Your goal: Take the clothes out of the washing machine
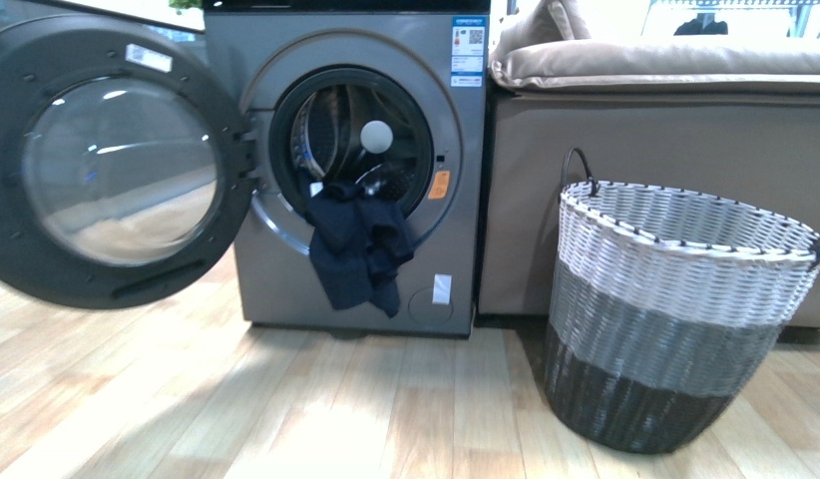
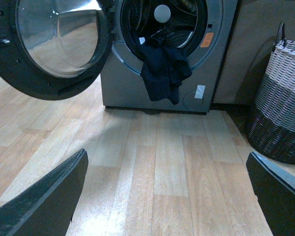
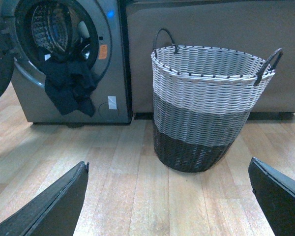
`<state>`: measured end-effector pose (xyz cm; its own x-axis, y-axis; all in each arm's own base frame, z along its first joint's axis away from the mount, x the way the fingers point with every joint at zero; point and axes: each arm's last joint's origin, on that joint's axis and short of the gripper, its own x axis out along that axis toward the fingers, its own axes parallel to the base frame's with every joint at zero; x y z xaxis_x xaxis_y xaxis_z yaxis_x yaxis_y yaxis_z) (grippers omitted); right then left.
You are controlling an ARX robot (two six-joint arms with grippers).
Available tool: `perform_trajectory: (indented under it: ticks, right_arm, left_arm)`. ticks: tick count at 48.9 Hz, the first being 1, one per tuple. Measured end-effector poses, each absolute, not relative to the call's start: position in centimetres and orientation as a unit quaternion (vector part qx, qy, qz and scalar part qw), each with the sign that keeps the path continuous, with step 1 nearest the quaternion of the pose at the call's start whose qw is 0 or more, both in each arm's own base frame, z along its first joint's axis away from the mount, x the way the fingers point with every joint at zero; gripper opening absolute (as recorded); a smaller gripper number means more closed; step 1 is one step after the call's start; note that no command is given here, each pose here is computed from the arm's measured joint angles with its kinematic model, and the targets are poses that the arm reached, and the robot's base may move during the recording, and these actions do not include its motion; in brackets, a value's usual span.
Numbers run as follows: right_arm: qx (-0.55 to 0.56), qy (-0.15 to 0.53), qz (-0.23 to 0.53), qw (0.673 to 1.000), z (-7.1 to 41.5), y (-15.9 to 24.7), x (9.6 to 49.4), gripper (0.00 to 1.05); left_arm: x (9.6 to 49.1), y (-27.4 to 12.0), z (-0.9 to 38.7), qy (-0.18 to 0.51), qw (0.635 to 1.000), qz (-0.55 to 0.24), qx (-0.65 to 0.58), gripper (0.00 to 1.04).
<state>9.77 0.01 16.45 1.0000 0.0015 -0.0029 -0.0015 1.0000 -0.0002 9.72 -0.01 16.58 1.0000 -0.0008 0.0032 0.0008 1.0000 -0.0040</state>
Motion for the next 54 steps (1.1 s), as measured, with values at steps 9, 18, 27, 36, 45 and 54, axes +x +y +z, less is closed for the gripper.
perform_trajectory:
  ticks: [9,18,27,36,45,54]
  right_arm:
    - [0.0,0.001,0.0,1.0,16.45,0.0,9.77,0.97]
    - [0.0,0.001,-0.001,1.0,16.45,-0.01,9.77,0.97]
    - [0.0,0.001,0.0,1.0,16.45,0.0,9.77,0.97]
    - [0.0,0.001,0.001,1.0,16.45,0.0,9.77,0.97]
    - [0.0,0.001,0.0,1.0,16.45,0.0,9.77,0.97]
    - [0.0,0.001,0.001,1.0,16.45,0.01,9.77,0.97]
  left_arm:
    - [9.72,-0.01,16.58,-0.002,1.0,0.0,-0.002,0.98]
    - [9.72,0.0,16.58,-0.001,1.0,-0.001,-0.002,0.98]
    - [9.73,-0.01,16.57,-0.001,1.0,0.0,-0.002,0.98]
    - [9.72,-0.01,16.58,-0.001,1.0,-0.001,-0.002,0.98]
    - [9.71,0.0,16.59,-0.002,1.0,0.0,-0.002,0.98]
    - [9.72,0.0,16.58,-0.002,1.0,0.0,-0.002,0.98]
